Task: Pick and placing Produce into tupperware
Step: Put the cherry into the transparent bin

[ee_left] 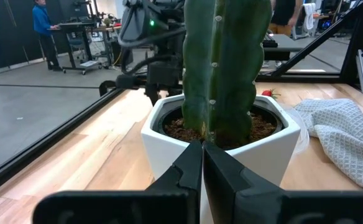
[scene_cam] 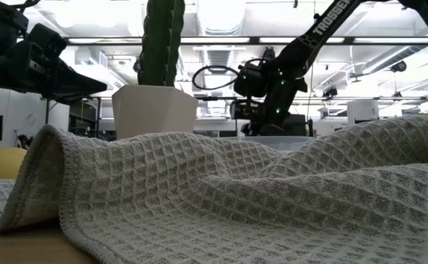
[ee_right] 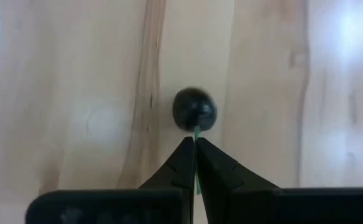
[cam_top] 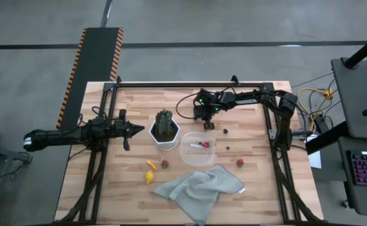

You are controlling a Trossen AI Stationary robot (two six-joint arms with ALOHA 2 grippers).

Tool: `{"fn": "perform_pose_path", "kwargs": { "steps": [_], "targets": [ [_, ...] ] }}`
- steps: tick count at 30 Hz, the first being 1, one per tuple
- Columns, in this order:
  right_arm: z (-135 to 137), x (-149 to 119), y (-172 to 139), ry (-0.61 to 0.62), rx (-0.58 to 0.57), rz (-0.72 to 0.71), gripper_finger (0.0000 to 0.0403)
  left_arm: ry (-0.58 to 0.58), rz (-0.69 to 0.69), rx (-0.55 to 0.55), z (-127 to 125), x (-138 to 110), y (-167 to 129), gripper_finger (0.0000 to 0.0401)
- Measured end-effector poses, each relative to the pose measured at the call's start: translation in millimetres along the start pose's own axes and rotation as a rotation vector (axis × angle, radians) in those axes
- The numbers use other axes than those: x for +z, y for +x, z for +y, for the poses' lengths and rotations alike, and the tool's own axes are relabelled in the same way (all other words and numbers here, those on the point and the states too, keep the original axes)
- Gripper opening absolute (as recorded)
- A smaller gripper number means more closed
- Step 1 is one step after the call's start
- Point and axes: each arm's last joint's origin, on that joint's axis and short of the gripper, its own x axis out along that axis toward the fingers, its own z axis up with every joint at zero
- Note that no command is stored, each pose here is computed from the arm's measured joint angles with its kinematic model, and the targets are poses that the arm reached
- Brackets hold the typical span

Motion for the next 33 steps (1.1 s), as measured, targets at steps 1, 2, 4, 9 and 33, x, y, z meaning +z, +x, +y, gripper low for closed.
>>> {"fn": "perform_pose_path", "kwargs": {
  "steps": [1, 2, 4, 9, 33],
  "targets": [
    [0, 1, -3, -0.001, -0.005, -0.008, 0.0008, 0.0, 0.0, 0.0, 0, 0, 0, 0.0],
    [-1, 2, -6, -0.002, -0.01, -0.017, 0.0008, 0.0, 0.0, 0.0, 0, 0, 0, 0.0],
    [-1, 5, -13, -0.004, -0.02, -0.031, 0.0008, 0.0, 0.0, 0.0, 0, 0, 0, 0.0],
    [-1, 9, -30, -0.001, -0.038, -0.06, 0.0008, 0.0, 0.0, 0.0, 0, 0, 0, 0.0],
    [83, 43, -144, -0.025, 0.028, -0.257, 0.0008, 0.0, -0.003, 0.0, 0, 0, 0, 0.0]
  ]
}}
